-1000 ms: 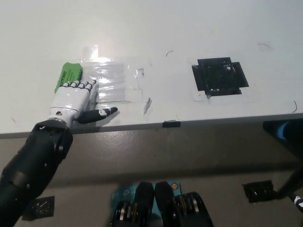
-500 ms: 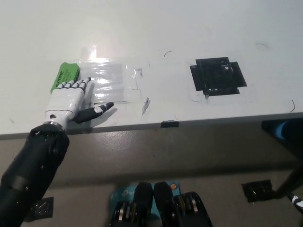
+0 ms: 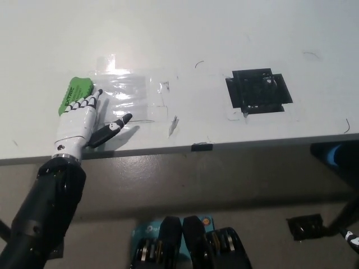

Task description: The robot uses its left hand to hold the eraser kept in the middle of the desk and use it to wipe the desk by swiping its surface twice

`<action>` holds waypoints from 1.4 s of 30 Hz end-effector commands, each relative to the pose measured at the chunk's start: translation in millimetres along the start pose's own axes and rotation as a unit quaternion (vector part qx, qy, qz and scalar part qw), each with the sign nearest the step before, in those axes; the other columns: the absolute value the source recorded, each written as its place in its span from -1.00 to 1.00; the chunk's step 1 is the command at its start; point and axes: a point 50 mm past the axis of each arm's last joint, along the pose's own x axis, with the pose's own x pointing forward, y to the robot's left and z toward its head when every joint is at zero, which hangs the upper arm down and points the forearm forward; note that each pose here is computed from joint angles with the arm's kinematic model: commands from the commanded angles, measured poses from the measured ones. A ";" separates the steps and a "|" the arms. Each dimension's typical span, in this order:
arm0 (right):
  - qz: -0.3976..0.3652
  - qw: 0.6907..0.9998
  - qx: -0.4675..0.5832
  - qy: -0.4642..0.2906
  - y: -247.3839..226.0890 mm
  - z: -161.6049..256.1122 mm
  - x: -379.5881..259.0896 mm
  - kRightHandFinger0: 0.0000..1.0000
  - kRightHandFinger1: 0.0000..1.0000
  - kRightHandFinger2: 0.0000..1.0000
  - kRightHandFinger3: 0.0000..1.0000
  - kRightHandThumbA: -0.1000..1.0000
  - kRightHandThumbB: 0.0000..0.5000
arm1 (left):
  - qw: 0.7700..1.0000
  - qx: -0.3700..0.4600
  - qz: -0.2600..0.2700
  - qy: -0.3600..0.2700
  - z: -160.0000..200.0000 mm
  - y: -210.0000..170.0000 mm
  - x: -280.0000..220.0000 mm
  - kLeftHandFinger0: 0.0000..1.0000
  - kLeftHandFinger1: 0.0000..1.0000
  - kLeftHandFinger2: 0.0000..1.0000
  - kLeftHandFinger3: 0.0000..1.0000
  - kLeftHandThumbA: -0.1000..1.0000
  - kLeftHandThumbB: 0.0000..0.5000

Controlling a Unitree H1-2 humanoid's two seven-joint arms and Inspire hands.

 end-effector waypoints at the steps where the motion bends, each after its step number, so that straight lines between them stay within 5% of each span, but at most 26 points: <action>1: -0.010 0.999 0.002 -0.051 -1.9 15.2 0.6 1.00 1.00 1.00 1.00 1.00 -0.25 | 0.994 -0.026 -0.097 0.037 -14.1 -48.9 -29.1 1.00 1.00 1.00 1.00 1.00 0.38; 11: -0.012 0.998 0.000 -0.058 -4.0 20.1 1.8 1.00 1.00 1.00 1.00 1.00 -0.12 | 0.966 0.120 -0.225 0.043 -7.1 -82.4 -37.2 1.00 1.00 1.00 1.00 1.00 0.99; 23: 0.001 0.997 -0.018 -0.072 1.3 33.4 5.7 1.00 1.00 1.00 1.00 1.00 -0.45 | 0.949 0.148 -0.278 0.019 34.3 -115.2 -37.2 1.00 1.00 1.00 1.00 1.00 1.00; 25: 0.005 0.997 -0.016 -0.072 2.9 34.6 5.8 1.00 1.00 1.00 1.00 1.00 -0.44 | 0.949 0.143 -0.282 0.005 54.7 -121.7 -35.0 1.00 1.00 1.00 1.00 1.00 0.87; 37: 0.023 0.996 -0.025 -0.077 17.0 38.4 5.9 1.00 1.00 1.00 1.00 1.00 -0.44 | 0.950 0.099 -0.295 -0.028 117.1 -146.5 -41.6 1.00 1.00 1.00 1.00 1.00 0.88; 42: 0.029 0.996 -0.026 -0.078 23.9 41.3 7.7 1.00 1.00 1.00 1.00 1.00 -0.24 | 0.950 0.066 -0.298 -0.067 157.1 -151.2 -42.9 1.00 1.00 1.00 1.00 1.00 0.78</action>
